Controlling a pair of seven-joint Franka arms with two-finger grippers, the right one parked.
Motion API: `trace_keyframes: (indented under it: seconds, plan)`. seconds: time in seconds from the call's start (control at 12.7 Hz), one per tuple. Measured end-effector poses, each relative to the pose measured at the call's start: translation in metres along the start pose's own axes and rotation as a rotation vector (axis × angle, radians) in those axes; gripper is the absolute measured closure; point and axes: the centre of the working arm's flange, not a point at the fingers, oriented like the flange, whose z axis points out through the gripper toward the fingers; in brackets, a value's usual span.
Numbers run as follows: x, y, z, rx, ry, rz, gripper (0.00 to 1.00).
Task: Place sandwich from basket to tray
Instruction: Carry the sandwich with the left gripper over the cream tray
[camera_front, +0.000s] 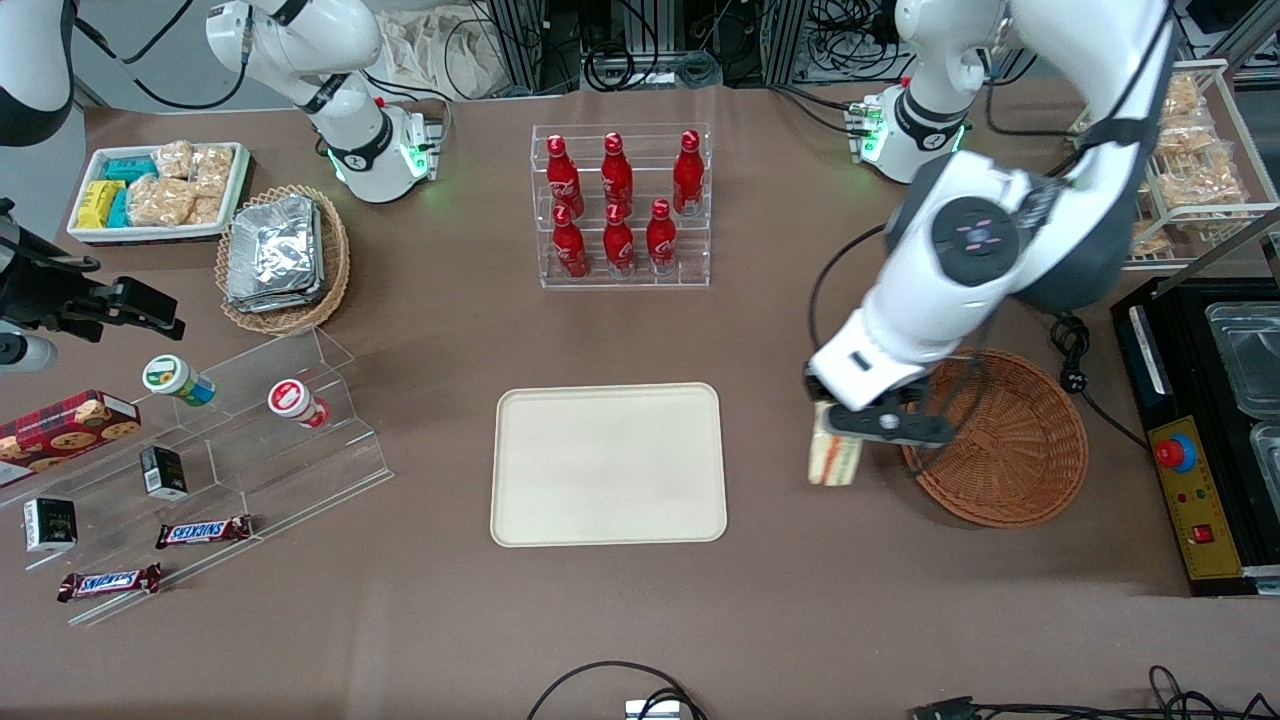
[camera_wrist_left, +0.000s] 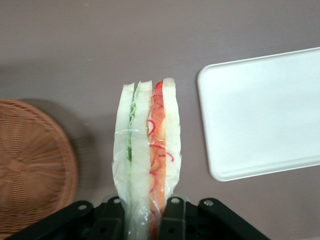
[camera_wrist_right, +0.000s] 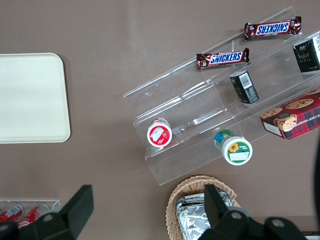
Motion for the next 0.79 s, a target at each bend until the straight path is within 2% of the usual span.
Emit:
trace_keyframes:
  seconds: [0.24, 0.39, 0.55, 0.79]
  plan:
    - [0.01, 0.066, 0.044, 0.027, -0.003, -0.031, 0.83]
    - [0.012, 0.102, 0.082, 0.038, -0.018, -0.018, 0.83]
    - [0.013, 0.125, 0.116, 0.031, -0.036, -0.029, 0.83]
    - [0.015, 0.141, 0.15, 0.008, -0.029, -0.053, 0.83]
